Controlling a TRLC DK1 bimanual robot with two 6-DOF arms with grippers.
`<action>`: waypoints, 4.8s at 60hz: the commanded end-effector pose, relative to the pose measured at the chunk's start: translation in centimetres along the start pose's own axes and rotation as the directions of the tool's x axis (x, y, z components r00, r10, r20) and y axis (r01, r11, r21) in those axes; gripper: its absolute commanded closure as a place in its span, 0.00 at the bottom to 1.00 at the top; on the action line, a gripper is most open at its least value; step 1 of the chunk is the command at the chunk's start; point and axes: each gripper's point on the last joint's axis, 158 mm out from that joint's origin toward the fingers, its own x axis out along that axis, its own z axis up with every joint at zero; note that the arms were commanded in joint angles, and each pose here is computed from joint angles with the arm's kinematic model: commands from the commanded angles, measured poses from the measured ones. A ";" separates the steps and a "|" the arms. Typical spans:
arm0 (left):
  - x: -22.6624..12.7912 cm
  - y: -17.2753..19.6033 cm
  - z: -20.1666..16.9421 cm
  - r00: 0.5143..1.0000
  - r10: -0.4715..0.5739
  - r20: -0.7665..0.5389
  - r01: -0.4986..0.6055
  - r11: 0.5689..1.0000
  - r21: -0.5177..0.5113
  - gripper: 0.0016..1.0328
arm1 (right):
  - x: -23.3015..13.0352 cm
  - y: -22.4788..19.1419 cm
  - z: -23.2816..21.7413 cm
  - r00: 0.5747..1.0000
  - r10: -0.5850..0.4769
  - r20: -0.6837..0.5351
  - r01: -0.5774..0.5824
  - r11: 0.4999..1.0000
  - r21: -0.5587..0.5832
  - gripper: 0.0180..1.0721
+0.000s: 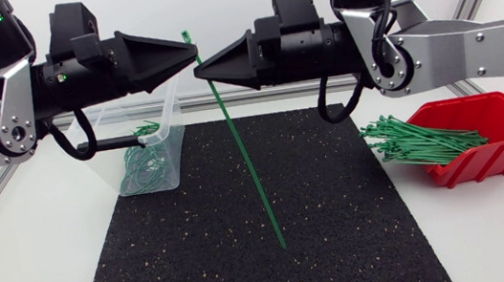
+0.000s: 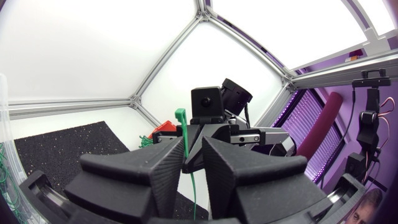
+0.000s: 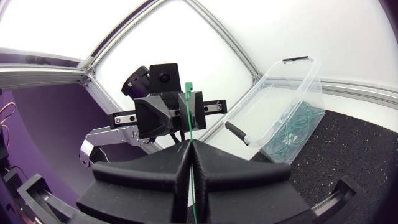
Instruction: Take a green cable tie from the red box, thread the tail through the head to close it, then place it in the transparent bin on the left.
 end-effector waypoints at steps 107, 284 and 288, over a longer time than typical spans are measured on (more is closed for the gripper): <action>-1.6 1.1 -2.9 0.994 0.096 -0.048 -0.093 0.994 0.051 0.97 | -5.4 -5.4 -5.8 0.877 -0.443 -0.185 0.324 0.830 -0.455 0.40; 3.8 5.8 -5.2 0.887 -0.052 -0.459 -0.178 0.879 -0.443 0.97 | -0.4 -5.0 -19.6 0.657 -0.752 0.048 -0.316 -0.332 -0.889 0.41; 3.8 6.0 -5.0 0.887 -0.051 -0.459 -0.182 0.875 -0.449 0.97 | -0.2 -4.7 -19.7 0.667 -0.743 0.053 -0.321 -0.351 -0.879 0.41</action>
